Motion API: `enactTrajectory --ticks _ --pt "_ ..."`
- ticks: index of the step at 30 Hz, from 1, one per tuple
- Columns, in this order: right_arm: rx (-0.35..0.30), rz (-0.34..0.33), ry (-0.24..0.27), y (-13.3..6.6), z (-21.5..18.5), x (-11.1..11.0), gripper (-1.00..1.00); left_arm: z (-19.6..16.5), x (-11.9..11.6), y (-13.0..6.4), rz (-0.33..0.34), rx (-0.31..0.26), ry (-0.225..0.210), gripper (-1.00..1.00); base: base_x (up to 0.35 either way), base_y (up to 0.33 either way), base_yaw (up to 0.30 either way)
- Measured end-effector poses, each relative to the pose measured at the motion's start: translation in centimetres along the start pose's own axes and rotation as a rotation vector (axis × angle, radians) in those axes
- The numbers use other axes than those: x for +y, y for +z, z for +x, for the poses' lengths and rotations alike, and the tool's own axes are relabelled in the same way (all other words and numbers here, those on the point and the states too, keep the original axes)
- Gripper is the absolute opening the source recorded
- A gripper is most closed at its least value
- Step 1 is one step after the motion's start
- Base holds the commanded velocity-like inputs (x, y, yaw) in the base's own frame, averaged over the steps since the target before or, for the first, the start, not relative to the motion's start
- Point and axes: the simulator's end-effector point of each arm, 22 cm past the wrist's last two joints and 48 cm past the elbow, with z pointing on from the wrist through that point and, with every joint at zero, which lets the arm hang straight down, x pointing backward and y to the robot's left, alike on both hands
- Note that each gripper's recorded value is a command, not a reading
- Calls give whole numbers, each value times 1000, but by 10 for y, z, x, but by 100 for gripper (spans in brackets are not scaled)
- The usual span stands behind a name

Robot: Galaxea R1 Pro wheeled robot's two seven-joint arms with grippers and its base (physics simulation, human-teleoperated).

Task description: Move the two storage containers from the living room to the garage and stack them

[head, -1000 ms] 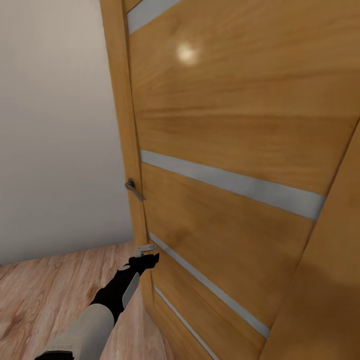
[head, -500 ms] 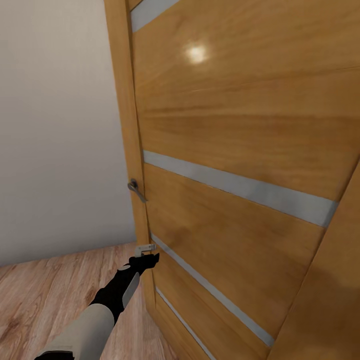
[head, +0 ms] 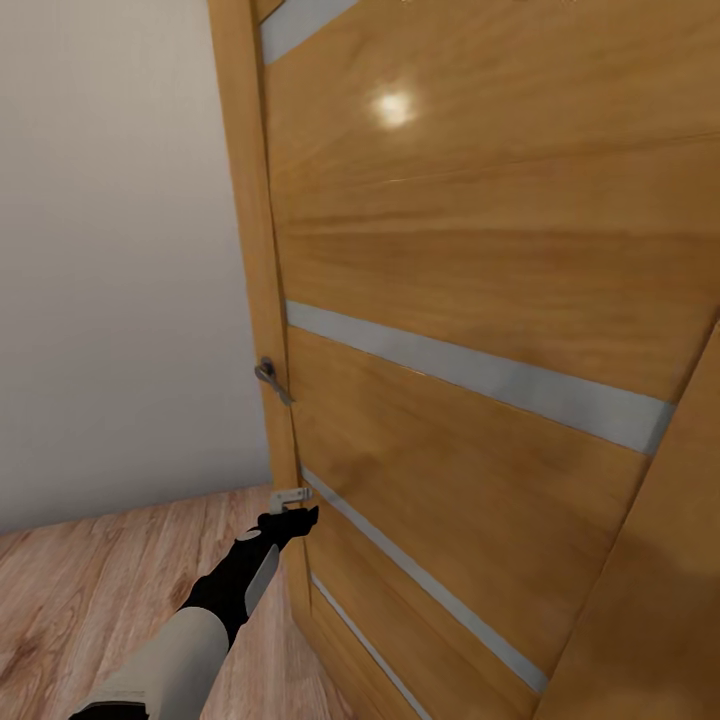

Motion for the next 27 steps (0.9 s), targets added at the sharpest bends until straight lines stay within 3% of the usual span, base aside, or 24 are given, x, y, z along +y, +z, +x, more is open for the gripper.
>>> enactTrajectory --ticks 8,22,27 --pt "0 0 0 0 0 0 100 0 1 0 -3 0 3 100 0 0 -216" --pt "0 0 0 0 0 0 100 0 0 0 -1 0 0 100 0 0 -21" --pt "0 0 0 0 0 0 100 0 1 0 -6 1 5 100 0 0 -166"
